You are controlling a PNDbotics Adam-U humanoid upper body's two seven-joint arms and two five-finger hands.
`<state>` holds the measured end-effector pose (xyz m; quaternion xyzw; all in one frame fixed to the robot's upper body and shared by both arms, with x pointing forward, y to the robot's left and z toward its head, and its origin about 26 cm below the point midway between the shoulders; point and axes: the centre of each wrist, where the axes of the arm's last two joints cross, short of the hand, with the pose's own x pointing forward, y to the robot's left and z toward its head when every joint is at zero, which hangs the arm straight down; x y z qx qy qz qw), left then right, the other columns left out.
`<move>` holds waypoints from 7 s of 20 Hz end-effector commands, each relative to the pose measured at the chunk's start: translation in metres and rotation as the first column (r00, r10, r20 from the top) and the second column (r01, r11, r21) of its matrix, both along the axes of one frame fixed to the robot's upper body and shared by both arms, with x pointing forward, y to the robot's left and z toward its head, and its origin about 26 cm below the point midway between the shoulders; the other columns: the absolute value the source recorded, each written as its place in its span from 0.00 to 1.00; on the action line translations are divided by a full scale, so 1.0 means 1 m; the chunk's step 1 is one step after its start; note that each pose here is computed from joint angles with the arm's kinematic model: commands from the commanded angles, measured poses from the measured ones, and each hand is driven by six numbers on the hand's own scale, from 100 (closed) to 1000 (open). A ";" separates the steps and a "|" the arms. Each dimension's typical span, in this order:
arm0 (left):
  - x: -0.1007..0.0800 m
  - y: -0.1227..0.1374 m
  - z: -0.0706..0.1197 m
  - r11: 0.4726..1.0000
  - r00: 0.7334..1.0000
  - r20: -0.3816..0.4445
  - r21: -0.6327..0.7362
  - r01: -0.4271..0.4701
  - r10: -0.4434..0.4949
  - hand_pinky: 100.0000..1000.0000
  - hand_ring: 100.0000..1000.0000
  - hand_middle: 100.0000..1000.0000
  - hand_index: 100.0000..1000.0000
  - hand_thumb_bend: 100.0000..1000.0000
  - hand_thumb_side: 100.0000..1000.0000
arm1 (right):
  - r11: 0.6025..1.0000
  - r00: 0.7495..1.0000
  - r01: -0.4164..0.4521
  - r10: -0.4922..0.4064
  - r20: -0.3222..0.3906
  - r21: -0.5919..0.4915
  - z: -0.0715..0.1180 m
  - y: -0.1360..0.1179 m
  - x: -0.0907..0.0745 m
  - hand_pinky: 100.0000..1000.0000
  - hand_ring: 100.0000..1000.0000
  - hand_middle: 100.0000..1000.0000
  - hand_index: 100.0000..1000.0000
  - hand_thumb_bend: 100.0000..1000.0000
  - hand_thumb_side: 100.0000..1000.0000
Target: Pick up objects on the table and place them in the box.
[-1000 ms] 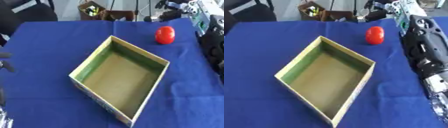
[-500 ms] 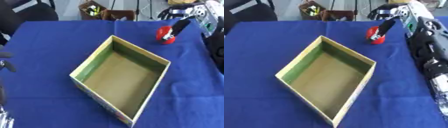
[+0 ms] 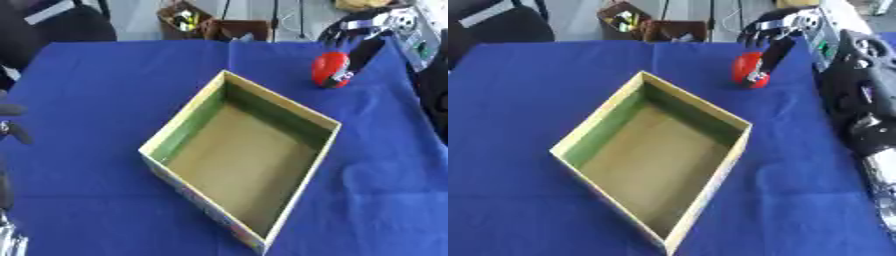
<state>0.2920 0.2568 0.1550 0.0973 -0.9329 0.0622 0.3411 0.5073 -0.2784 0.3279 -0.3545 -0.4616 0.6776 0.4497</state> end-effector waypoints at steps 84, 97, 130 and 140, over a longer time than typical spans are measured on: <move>-0.002 0.003 0.008 0.999 1.000 0.021 0.033 0.003 -0.003 0.21 0.50 0.54 0.68 0.00 0.93 | 0.982 0.931 -0.175 0.141 0.337 0.071 0.063 0.010 -0.027 0.30 0.47 0.51 0.47 0.00 0.40; -0.002 0.004 0.009 0.999 1.000 0.021 0.035 0.002 -0.002 0.21 0.50 0.54 0.68 0.00 0.92 | 0.932 0.900 -0.363 0.345 0.267 0.017 0.071 0.049 -0.067 0.31 0.47 0.55 0.48 0.00 0.37; 0.000 -0.002 0.011 0.999 0.999 0.030 0.023 0.028 -0.028 0.21 0.50 0.54 0.67 0.00 0.93 | 0.851 0.849 -0.522 0.525 0.066 -0.059 0.013 0.156 -0.108 0.32 0.49 0.54 0.46 0.00 0.33; 0.000 -0.003 0.011 0.999 0.999 0.030 0.020 0.030 -0.030 0.21 0.50 0.55 0.67 0.00 0.92 | 0.849 0.853 -0.521 0.517 -0.070 -0.083 -0.019 0.159 -0.097 0.33 0.49 0.54 0.46 0.00 0.33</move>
